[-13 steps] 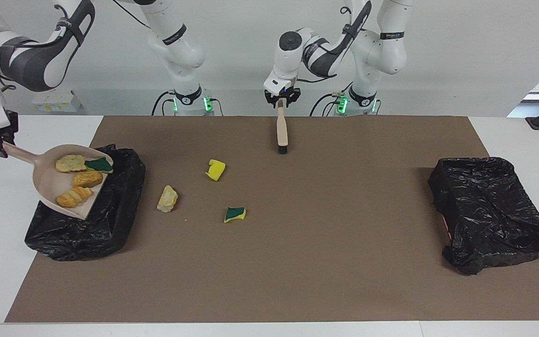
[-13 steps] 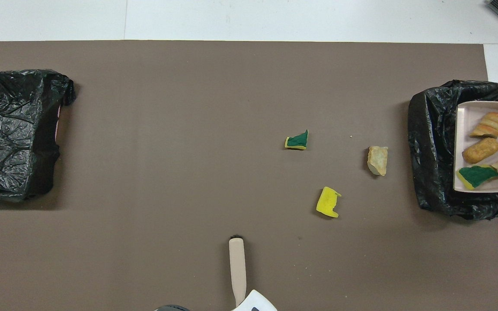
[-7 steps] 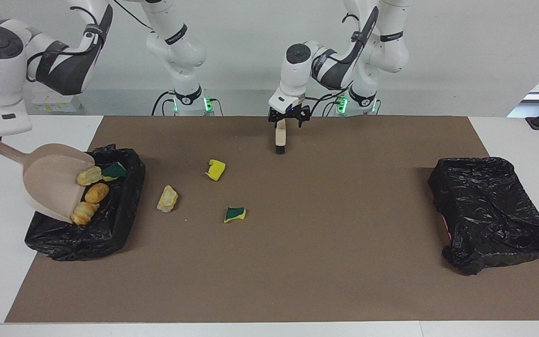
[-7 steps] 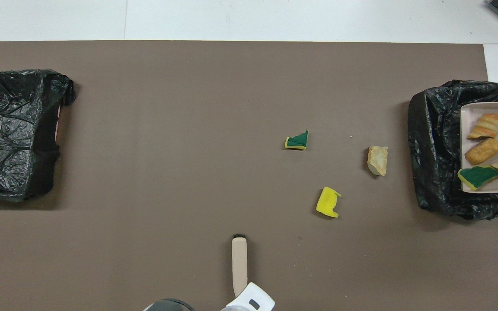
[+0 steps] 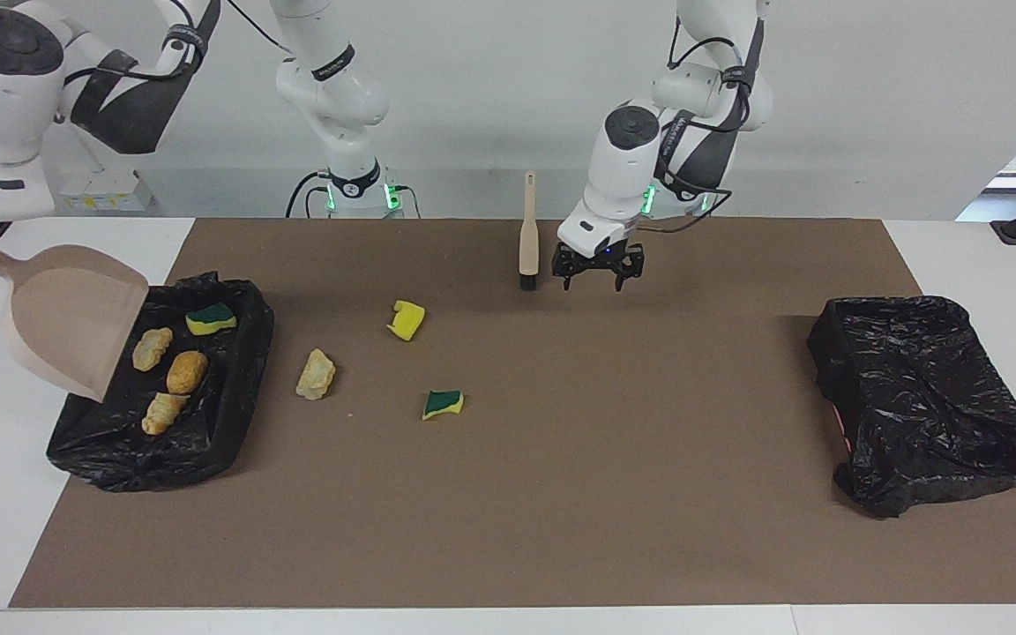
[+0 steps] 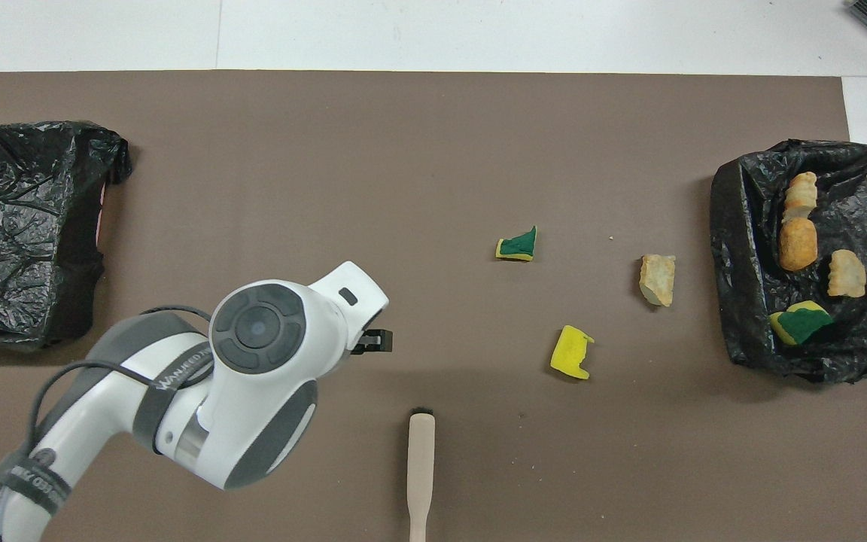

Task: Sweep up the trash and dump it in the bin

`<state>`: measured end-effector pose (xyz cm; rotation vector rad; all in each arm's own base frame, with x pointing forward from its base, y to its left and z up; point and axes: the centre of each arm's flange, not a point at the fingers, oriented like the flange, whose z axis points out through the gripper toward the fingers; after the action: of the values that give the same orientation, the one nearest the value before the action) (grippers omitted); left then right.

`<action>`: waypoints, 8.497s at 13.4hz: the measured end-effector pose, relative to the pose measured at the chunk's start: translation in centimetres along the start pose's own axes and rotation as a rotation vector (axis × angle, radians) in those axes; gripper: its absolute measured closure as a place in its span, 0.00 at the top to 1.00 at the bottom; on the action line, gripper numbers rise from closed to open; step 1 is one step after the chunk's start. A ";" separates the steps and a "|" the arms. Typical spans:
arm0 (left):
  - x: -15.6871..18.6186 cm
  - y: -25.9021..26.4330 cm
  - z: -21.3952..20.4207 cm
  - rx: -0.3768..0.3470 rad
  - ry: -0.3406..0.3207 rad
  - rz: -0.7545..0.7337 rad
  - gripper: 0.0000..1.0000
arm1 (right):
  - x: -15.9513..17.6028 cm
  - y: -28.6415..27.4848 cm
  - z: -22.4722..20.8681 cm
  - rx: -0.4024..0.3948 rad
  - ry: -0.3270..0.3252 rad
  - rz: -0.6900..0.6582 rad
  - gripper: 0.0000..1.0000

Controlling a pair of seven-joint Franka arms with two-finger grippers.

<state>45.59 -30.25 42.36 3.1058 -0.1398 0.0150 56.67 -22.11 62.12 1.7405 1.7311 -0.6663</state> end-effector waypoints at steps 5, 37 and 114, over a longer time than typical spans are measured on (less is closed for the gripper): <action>5.2 -9.4 -4.4 0.011 0.009 0.081 1.00 | 2.7 -0.1 -0.4 0.019 0.317 0.147 0.33; 4.9 -25.4 -25.8 0.025 0.006 0.075 1.00 | 54.5 -2.2 -27.2 0.669 0.706 1.464 0.33; 7.0 5.5 3.4 0.084 0.056 0.298 0.32 | 37.2 -9.7 1.8 0.563 0.198 1.397 0.25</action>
<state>52.07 -36.49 39.19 3.1301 -0.6129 0.1174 48.20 2.59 33.88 2.8308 0.0576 -0.2938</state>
